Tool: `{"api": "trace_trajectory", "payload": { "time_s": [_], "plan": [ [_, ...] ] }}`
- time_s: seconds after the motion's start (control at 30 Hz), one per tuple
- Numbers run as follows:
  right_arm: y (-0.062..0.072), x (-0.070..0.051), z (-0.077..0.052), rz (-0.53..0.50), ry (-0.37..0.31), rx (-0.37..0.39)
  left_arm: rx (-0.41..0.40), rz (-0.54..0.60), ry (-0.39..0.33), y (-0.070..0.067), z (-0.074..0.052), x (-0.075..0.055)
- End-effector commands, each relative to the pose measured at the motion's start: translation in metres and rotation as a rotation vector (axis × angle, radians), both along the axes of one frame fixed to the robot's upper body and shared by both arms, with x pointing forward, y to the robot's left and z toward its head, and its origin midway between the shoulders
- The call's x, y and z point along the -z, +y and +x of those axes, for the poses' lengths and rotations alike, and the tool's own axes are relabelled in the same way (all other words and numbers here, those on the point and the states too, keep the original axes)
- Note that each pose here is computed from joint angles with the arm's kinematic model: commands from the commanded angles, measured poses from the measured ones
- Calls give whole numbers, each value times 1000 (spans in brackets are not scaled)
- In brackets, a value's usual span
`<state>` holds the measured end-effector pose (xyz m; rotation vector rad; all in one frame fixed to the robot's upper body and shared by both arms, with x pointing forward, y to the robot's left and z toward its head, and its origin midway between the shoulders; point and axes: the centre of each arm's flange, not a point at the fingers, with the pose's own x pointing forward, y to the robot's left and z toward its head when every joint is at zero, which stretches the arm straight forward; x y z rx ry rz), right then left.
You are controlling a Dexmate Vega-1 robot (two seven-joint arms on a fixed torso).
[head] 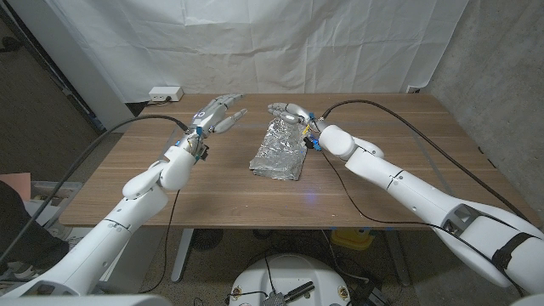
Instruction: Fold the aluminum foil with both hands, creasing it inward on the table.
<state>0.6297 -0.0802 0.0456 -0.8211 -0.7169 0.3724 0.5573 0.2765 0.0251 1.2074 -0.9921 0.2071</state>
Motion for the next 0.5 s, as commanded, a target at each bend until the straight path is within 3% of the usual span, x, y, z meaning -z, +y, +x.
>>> {"api": "trace_trajectory", "payload": {
  "time_s": [0.03,0.5],
  "plan": [
    [-19,-11,-14,102,-29,29,22,-23,5,14,-4,2],
    [-63,-4,-18,309,-4,70,23,-7,21,20,-9,1]
  ]
}}
